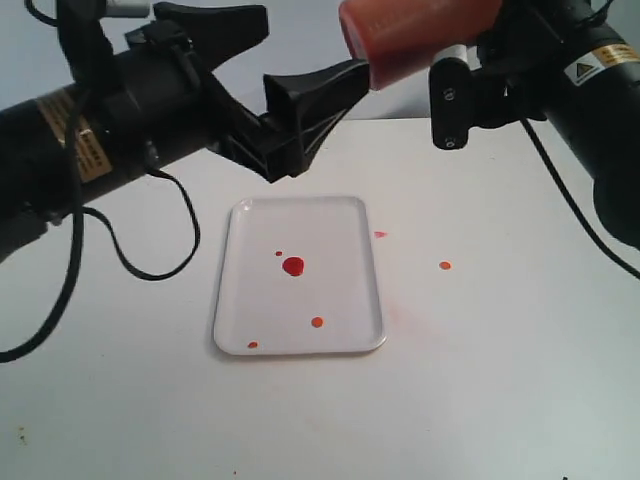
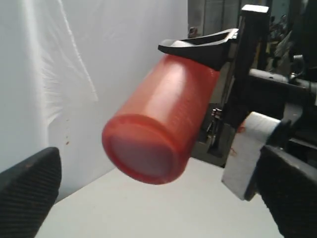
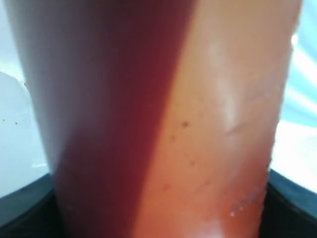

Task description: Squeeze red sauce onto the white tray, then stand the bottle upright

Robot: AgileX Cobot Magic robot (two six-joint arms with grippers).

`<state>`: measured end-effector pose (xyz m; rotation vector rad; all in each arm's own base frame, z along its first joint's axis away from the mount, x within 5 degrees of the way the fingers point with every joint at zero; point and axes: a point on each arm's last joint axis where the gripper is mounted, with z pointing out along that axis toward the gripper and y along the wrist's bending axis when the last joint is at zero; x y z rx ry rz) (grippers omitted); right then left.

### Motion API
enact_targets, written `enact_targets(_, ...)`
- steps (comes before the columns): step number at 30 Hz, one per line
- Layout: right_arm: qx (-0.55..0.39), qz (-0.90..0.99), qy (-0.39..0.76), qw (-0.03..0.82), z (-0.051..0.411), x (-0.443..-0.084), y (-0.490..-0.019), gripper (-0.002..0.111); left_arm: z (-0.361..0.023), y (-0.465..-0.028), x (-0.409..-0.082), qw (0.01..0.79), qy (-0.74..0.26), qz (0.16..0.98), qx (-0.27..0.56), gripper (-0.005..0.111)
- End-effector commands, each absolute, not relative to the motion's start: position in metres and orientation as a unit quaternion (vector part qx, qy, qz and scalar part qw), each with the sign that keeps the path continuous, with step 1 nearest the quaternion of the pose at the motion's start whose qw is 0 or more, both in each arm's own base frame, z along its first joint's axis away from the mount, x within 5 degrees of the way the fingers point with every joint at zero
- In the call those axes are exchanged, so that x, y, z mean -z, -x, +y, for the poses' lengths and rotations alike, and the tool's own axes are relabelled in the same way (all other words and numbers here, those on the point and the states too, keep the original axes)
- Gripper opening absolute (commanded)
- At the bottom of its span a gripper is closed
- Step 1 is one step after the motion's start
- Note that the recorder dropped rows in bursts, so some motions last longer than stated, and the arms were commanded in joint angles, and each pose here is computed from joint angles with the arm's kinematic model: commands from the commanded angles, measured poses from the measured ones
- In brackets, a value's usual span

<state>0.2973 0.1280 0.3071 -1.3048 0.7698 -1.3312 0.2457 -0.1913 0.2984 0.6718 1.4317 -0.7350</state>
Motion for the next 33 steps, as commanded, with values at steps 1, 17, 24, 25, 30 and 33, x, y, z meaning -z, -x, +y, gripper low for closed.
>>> enact_targets(1, 0.576, 0.313, 0.542, 0.526, 0.12, -0.314, -0.299, 0.0, -0.211, -0.262, -0.304, 0.659, -0.307, 0.582, 0.365, 0.105)
enact_targets(17, 0.53, 0.272, 0.632, 0.496, 0.134, -0.299, -0.297, 0.0, -0.258, -0.335, -0.299, 0.526, -0.455, 0.679, 0.236, 0.105)
enact_targets(24, 0.53, 0.27, 0.632, 0.496, 0.135, -0.299, -0.297, 0.0, -0.263, -0.341, -0.275, 0.494, -0.472, 0.692, 0.232, 0.105)
enact_targets(25, 0.53, 0.27, 0.632, 0.496, 0.135, -0.299, -0.297, 0.0, -0.263, -0.343, -0.273, 0.494, -0.474, 0.692, 0.227, 0.104)
enact_targets(30, 0.53, 0.27, 0.632, 0.496, 0.135, -0.299, -0.297, 0.0, -0.261, -0.346, -0.273, 0.502, -0.463, 0.698, 0.215, 0.087)
enact_targets(33, 0.53, 0.27, 0.632, 0.496, 0.135, -0.299, -0.297, 0.0, -0.262, -0.348, -0.269, 0.502, -0.466, 0.698, 0.208, 0.054)
